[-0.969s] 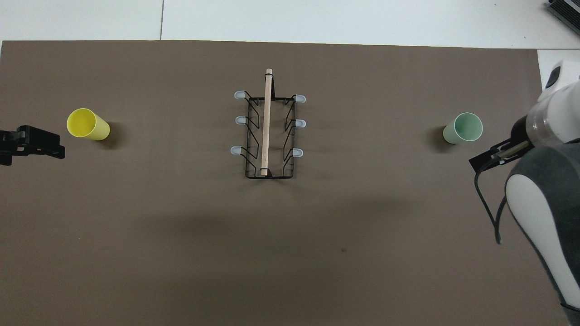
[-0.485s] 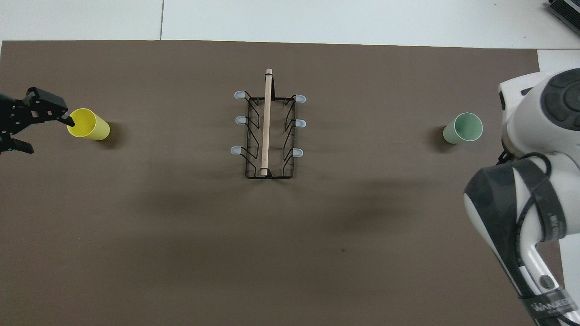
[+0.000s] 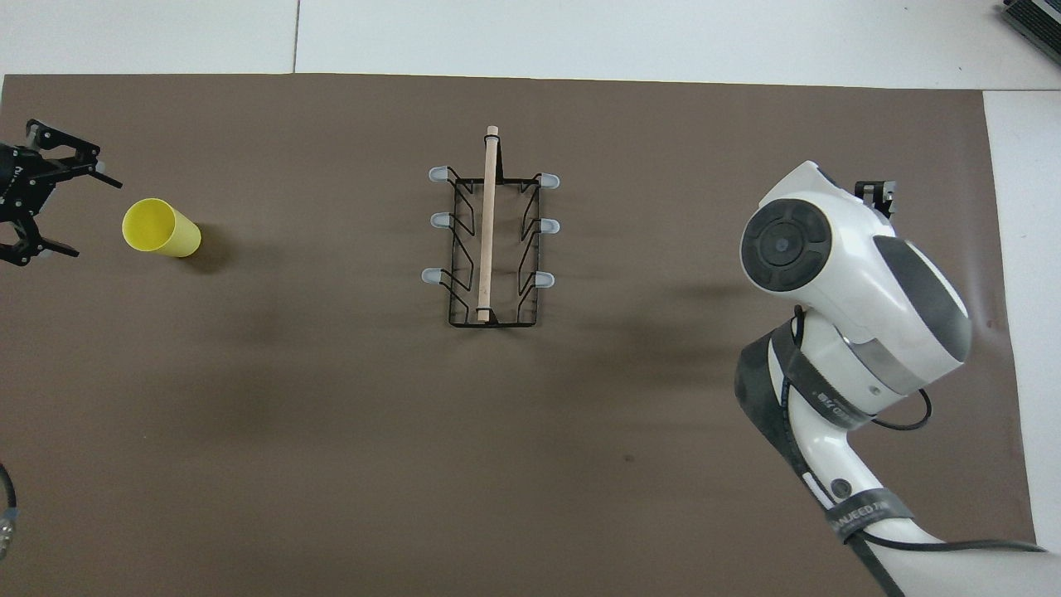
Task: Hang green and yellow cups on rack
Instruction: 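Grasp the yellow cup with the left gripper while the right grasps green cup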
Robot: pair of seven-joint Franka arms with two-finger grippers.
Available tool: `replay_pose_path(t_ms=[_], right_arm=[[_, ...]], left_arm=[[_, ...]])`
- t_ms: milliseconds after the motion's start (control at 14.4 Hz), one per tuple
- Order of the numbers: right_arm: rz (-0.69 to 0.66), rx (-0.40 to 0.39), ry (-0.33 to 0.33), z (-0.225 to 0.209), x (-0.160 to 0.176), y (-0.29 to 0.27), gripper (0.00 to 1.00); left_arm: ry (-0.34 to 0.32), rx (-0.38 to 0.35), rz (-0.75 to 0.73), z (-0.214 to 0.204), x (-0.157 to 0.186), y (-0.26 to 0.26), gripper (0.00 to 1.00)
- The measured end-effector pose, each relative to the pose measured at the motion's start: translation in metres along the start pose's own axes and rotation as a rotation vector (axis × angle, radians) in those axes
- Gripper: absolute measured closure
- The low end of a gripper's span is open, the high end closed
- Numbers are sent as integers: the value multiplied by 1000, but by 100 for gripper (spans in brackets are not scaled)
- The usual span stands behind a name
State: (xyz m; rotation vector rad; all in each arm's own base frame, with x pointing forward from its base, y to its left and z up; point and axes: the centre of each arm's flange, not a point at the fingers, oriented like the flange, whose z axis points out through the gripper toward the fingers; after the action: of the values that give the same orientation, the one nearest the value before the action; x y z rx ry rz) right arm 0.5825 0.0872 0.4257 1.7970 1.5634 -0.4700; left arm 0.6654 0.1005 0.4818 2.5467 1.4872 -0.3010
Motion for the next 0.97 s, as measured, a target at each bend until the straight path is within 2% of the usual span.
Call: replay_pose_path(t_ms=[346,554,692,969], right_arm=[[-197,-97,-80,43,44,-24,0],[-329,-129,-139,66,77,-39,0],[-400,-143,-161,79,102,-48,0],[-457,-170,-173,92,118,-52,0]], left_arm=[[-73,-61,-284,49,69,5,0],[-92,-118,-360,59,87,6,0],[-111,-125,-404,70,103,-2,0],[-198,-171,-501,106,145,-25,0]])
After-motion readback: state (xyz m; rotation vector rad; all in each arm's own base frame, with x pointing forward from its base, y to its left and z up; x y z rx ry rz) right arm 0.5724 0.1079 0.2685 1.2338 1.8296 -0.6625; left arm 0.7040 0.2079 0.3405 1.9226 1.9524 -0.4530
